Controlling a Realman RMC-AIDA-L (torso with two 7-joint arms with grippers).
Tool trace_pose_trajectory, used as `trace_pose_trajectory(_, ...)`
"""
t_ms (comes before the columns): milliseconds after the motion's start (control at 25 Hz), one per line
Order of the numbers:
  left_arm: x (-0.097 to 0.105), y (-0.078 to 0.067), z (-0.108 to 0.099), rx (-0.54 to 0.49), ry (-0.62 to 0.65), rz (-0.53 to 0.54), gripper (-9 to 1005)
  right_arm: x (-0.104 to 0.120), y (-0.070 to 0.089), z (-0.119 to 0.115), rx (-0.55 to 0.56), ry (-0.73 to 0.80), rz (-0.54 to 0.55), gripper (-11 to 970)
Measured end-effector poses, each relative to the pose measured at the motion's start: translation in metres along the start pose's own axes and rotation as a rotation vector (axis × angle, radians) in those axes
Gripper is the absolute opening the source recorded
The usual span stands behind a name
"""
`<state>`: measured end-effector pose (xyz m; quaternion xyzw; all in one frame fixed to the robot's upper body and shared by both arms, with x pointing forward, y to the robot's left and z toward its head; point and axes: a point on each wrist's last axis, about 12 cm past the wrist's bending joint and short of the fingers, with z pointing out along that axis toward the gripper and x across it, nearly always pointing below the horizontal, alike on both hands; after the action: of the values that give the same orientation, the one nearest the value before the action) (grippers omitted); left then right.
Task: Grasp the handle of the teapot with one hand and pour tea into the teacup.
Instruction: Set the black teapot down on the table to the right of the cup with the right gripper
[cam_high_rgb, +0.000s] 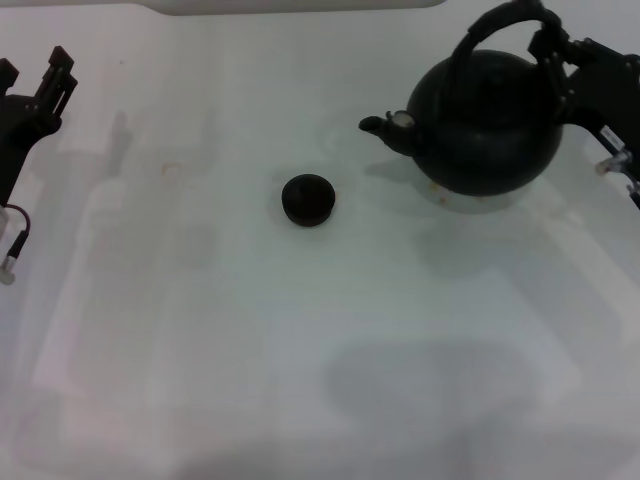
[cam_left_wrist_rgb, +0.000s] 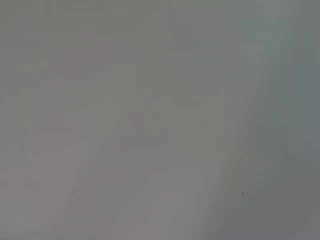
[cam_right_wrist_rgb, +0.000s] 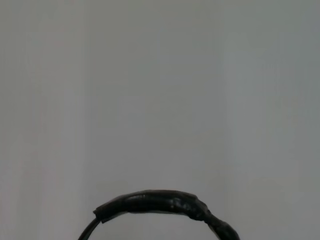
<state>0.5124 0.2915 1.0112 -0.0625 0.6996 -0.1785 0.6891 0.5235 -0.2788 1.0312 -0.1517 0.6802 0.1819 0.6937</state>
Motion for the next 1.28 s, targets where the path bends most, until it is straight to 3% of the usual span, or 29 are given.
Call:
trace_pose_trajectory(440,0.0,-0.001,0.001,0.002,-0.001,-0.001,773,0.013,-0.008,-0.026,0.046,0.052,-0.004,172)
trace_pose_trajectory(1280,0.001,0.001,-0.004,-0.008,0.0,-0.004,774,0.021,-0.007,-0.034,0.041,0.093,0.0,247)
